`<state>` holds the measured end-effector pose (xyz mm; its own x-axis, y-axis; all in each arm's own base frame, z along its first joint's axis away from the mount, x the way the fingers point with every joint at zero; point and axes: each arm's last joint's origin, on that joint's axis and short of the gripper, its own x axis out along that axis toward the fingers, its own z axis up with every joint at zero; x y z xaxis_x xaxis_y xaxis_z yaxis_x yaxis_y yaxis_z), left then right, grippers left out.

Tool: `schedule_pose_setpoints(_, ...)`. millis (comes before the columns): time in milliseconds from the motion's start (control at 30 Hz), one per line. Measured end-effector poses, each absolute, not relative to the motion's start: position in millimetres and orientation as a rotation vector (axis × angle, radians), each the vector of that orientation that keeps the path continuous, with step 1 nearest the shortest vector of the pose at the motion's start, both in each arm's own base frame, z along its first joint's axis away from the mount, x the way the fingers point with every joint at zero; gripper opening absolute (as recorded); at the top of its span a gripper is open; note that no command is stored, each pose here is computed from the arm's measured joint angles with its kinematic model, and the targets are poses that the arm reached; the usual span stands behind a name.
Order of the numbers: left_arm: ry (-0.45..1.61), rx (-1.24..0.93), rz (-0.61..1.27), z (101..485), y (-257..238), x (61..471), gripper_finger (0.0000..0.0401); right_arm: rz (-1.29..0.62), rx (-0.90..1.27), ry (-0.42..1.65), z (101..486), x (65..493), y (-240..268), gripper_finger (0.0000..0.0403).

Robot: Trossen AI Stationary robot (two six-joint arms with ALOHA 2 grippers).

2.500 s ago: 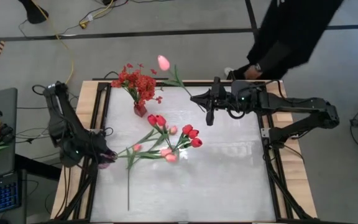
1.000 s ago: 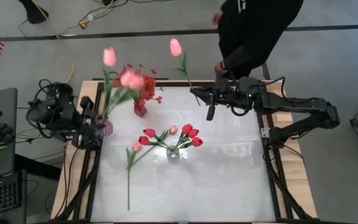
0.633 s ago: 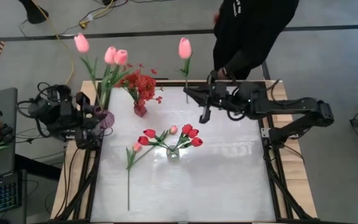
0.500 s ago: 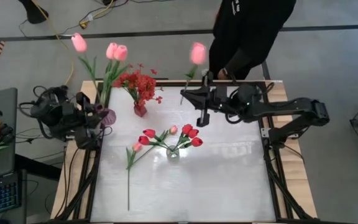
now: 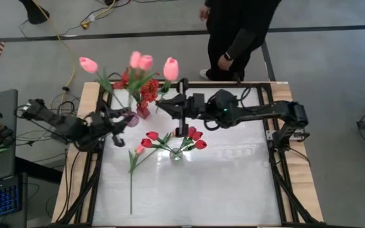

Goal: Sort flowers into vase by color
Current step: Put the pink flower into the purple vase

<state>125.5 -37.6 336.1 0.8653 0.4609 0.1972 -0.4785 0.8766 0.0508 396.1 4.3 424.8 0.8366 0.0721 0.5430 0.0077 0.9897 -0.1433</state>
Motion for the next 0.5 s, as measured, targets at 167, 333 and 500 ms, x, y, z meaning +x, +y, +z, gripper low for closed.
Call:
schedule_pose_setpoints(167, -0.184, 0.075, 0.528, 329.4, -33.0, 151.1, 0.0105, 0.055, -0.169, -0.61, 431.7, 409.3, 12.4, 0.0028)
schedule_pose_setpoints(333, -0.185, 0.044, 0.523, 322.4, -28.4, 169.9, 0.0105, 0.056, -0.203, -0.63, 429.9, 415.9, 19.1, 0.0028)
schedule_pose_setpoints(500, -0.188, 0.038, 0.492, 317.5, -28.0, 182.8, 0.0105, 0.01, -0.234, -0.607, 428.7, 417.0, 14.1, 0.0028)
